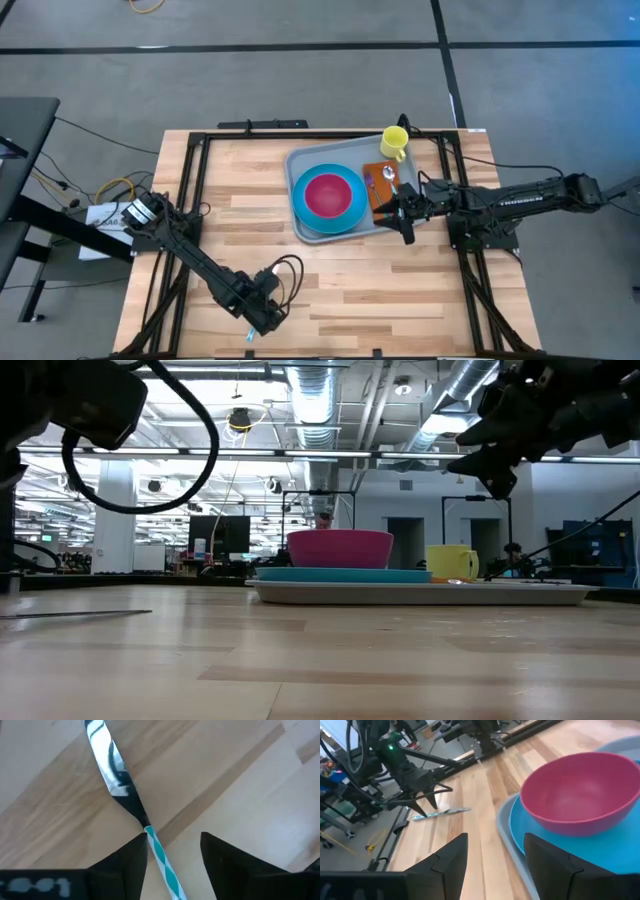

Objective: Set up tray
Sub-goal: Put the blue white knife on top of the orange napkin to the middle of the green spoon and purple fork

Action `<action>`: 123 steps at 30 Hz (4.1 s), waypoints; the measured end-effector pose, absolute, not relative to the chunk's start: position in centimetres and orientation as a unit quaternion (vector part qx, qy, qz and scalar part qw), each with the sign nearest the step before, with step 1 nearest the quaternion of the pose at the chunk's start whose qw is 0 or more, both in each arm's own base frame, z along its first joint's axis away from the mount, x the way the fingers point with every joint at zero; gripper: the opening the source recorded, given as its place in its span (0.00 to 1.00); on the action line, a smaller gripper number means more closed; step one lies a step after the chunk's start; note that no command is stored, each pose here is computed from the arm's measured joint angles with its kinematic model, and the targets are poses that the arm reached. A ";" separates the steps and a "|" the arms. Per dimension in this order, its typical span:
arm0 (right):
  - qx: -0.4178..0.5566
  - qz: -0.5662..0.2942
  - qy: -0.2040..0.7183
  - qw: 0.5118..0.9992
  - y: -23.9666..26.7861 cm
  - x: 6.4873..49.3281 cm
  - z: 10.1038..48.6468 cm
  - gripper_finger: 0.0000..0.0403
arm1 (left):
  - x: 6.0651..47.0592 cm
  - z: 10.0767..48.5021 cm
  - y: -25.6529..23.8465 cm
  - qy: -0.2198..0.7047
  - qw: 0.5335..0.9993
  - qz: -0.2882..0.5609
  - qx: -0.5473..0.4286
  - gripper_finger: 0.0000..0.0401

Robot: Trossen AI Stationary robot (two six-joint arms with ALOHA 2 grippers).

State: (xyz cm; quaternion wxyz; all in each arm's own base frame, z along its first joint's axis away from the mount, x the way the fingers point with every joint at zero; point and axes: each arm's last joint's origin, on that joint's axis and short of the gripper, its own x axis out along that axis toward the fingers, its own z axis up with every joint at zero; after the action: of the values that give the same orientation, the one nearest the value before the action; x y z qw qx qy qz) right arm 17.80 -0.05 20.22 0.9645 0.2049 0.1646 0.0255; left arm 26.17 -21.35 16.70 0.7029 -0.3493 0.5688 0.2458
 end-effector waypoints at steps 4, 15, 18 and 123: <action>0.195 0.021 0.163 0.967 -0.1 17.8 20.2 0.46 | 26.2 16.2 -21.4 0.573 0.701 0.253 -0.341 0.44; 0.203 0.019 0.169 0.964 -0.1 17.8 20.1 0.45 | 26.2 13.0 -22.4 0.602 0.675 0.278 -0.324 0.44; 0.204 0.018 0.169 0.964 -0.1 17.8 20.1 0.45 | 26.2 13.0 -22.3 0.585 0.676 0.300 -0.334 0.42; 0.126 -0.066 0.156 0.977 0.5 20.8 25.3 0.00 | 33.5 29.1 -16.6 0.201 0.932 0.292 0.076 0.27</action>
State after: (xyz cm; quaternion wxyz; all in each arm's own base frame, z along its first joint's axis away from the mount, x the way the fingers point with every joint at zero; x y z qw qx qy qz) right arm 20.76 0.53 25.29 0.9775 0.1259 0.1560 -0.0660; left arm 33.47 -16.55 29.13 0.9318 0.0764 0.2014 0.2923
